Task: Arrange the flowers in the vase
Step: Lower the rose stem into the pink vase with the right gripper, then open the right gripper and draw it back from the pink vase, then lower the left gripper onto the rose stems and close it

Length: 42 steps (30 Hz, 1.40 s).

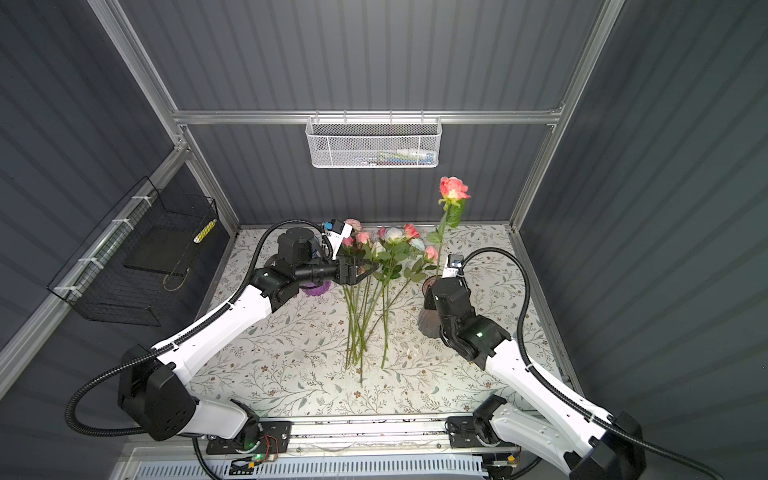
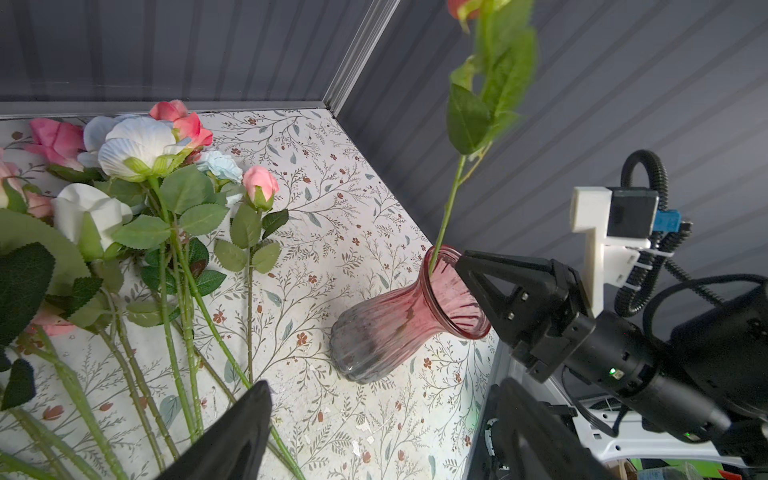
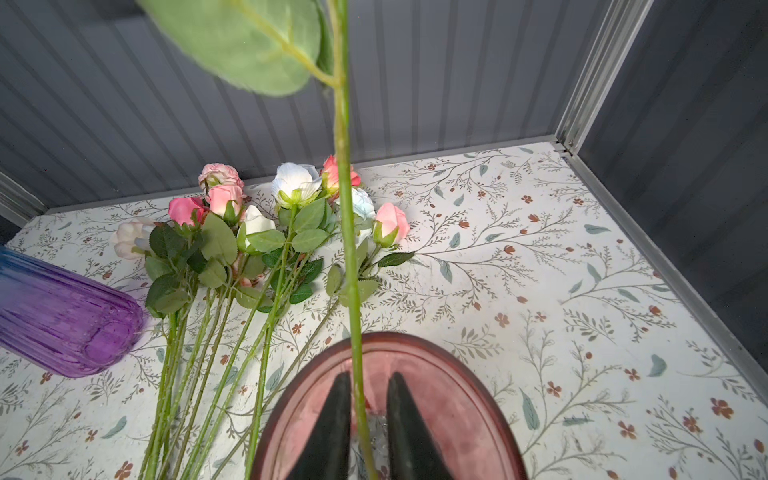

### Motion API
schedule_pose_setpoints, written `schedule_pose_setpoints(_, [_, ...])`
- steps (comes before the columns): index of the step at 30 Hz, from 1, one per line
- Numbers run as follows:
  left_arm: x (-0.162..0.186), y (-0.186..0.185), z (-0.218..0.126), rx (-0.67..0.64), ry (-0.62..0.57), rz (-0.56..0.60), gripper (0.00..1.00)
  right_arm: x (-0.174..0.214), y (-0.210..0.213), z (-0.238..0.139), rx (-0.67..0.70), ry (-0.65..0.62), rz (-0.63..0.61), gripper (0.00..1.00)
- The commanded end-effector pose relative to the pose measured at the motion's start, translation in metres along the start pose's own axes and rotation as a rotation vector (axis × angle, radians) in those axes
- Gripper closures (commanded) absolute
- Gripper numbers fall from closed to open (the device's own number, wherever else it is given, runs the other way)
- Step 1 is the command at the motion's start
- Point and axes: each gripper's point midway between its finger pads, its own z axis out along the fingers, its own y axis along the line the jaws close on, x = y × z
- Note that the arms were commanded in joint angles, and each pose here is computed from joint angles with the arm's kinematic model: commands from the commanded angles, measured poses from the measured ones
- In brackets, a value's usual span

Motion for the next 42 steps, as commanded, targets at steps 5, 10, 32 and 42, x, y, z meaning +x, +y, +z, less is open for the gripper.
schedule_pose_setpoints(5, [-0.004,-0.004,-0.001,-0.007,-0.005,0.033,0.14,-0.008,-0.006,-0.016,0.005,-0.033,0.022,0.74])
schedule_pose_setpoints(10, [-0.003,0.000,0.000,-0.029,0.001,0.041,0.14,-0.022,-0.005,-0.029,-0.014,-0.059,0.036,0.72])
schedule_pose_setpoints(32, [0.089,0.120,0.097,-0.584,0.309,-0.090,0.60,0.012,-0.079,-0.062,0.140,0.067,0.256,0.32])
schedule_pose_setpoints(42, [0.137,0.138,0.140,-0.624,0.421,-0.140,0.54,0.047,-0.103,-0.054,0.214,0.114,0.327,0.32])
